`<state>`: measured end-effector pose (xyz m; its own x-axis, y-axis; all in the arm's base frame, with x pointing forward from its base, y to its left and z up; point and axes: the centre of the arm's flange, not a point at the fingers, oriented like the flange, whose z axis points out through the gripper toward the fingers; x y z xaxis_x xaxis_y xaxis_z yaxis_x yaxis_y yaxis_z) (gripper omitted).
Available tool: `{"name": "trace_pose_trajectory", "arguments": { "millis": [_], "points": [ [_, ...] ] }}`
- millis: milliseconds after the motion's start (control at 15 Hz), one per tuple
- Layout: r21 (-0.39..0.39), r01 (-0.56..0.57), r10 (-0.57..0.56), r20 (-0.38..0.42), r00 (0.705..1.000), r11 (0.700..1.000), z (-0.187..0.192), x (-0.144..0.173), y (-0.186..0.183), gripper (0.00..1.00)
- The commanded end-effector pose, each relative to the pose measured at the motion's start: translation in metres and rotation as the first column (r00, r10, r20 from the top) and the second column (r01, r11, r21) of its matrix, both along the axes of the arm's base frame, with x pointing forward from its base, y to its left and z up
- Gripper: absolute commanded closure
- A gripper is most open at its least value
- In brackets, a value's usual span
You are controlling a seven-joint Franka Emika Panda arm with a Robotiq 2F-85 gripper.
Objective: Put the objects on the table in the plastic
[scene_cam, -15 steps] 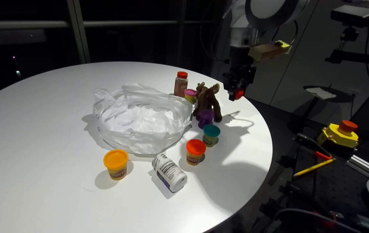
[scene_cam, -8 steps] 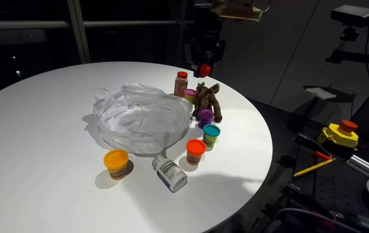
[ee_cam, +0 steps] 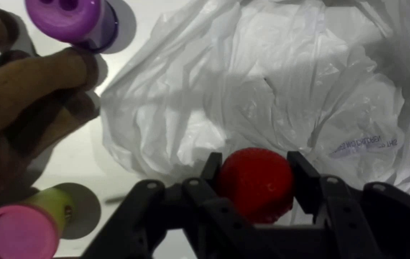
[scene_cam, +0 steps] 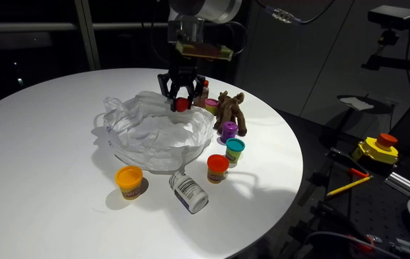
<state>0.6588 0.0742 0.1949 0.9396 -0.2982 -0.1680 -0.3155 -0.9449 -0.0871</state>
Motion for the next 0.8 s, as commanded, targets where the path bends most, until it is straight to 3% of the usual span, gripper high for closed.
{"name": "trace_pose_trajectory", "arguments": {
  "millis": [0,133,200,267,533,733],
  "points": [
    [0.092,0.011,-0.008,-0.028,1.0,0.996,-0.022,0.053,0.026,0.72],
    [0.109,0.008,-0.005,-0.023,1.0,0.994,-0.029,0.061,0.035,0.73],
    [0.106,0.01,-0.009,-0.004,1.0,0.994,-0.028,0.063,0.039,0.27],
    [0.108,0.009,-0.01,0.009,1.0,0.994,-0.028,0.065,0.041,0.25],
    [0.104,-0.005,-0.001,0.056,0.998,0.995,0.001,0.051,0.046,0.0],
    [0.085,-0.011,0.008,0.034,0.999,0.996,0.027,0.019,0.058,0.0]
  ]
}}
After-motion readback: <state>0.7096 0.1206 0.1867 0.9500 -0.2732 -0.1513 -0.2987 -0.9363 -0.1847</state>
